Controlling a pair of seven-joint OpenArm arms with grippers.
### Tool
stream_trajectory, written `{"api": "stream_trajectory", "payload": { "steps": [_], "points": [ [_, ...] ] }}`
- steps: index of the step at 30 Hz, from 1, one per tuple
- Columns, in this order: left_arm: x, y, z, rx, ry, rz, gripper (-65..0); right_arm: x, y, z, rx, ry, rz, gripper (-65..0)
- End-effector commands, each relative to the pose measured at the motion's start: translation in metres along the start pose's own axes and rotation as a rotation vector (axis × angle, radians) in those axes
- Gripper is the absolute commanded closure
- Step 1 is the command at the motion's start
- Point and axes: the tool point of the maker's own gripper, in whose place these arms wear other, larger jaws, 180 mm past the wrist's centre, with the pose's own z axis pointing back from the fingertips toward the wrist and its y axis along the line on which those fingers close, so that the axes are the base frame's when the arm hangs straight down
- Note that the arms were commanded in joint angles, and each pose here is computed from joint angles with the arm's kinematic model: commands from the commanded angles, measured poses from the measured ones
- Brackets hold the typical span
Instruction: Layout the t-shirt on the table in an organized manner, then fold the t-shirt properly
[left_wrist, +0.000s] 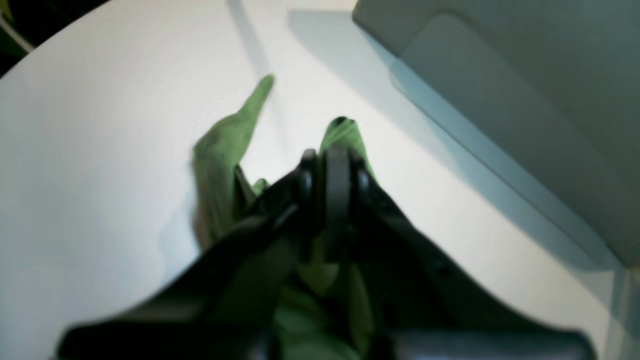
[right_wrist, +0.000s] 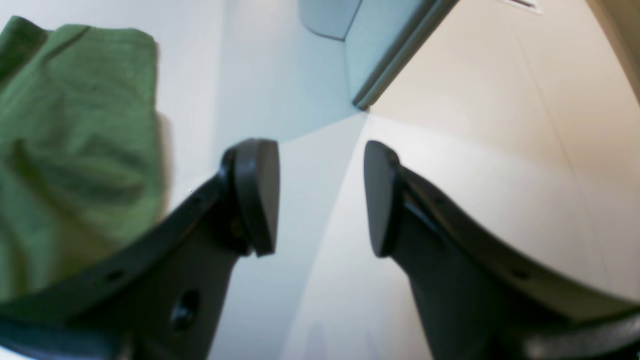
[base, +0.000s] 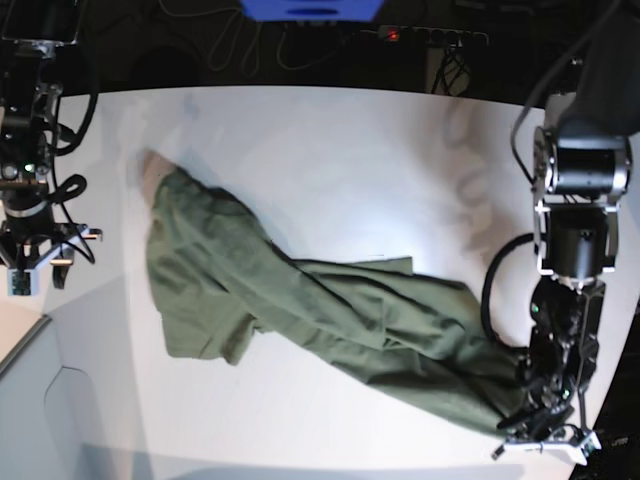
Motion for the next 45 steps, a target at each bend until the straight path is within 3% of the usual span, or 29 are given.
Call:
{"api": "stream_trajectory", "payload": {
  "steps": [1, 15, 17, 21, 23, 28, 32, 40, 45],
  "points": [
    [0.034, -0.023, -0.001, -0.042, -0.075, 0.012, 0.0, 0.019, -0.009, 0.000, -0.021, -0.059, 0.009, -27.8],
    [0.031, -0.029, -0.005, -0.038, -0.056, 0.023, -1.1, 0.010, 0.004, 0.002, 0.000, -0.041, -0.013, -27.8],
    [0.022, -0.035, -0.007, -0.040, -0.036, 0.032, -8.7, 0.007, 0.012, 0.003, 0.009, -0.037, -0.037, -27.8],
    [0.011, -0.046, -0.017, -0.020, 0.025, 0.056, -35.2, -0.001, 0.016, 0.006, 0.016, -0.019, -0.043, -27.8],
    [0.004, -0.048, -0.019, -0.013, 0.049, 0.059, -39.7, 0.003, 0.020, 0.009, 0.026, -0.030, -0.036, -27.8],
    [0.003, -0.043, -0.019, -0.005, 0.051, 0.058, -40.1, 0.006, 0.029, 0.017, 0.043, -0.044, -0.035, -27.8],
    [-0.012, -0.010, -0.017, 0.037, 0.063, 0.039, -40.1, 0.009, 0.030, 0.019, 0.044, -0.052, -0.036, -27.8],
    [-0.103, 0.061, 0.006, 0.131, 0.191, -0.022, -40.2, 0.001, 0.037, 0.022, 0.054, -0.036, -0.055, -27.8],
    [-0.148, 0.086, 0.021, 0.171, 0.268, -0.039, -40.3, -0.002, 0.038, 0.024, 0.055, -0.031, -0.053, -27.8]
  ]
}}
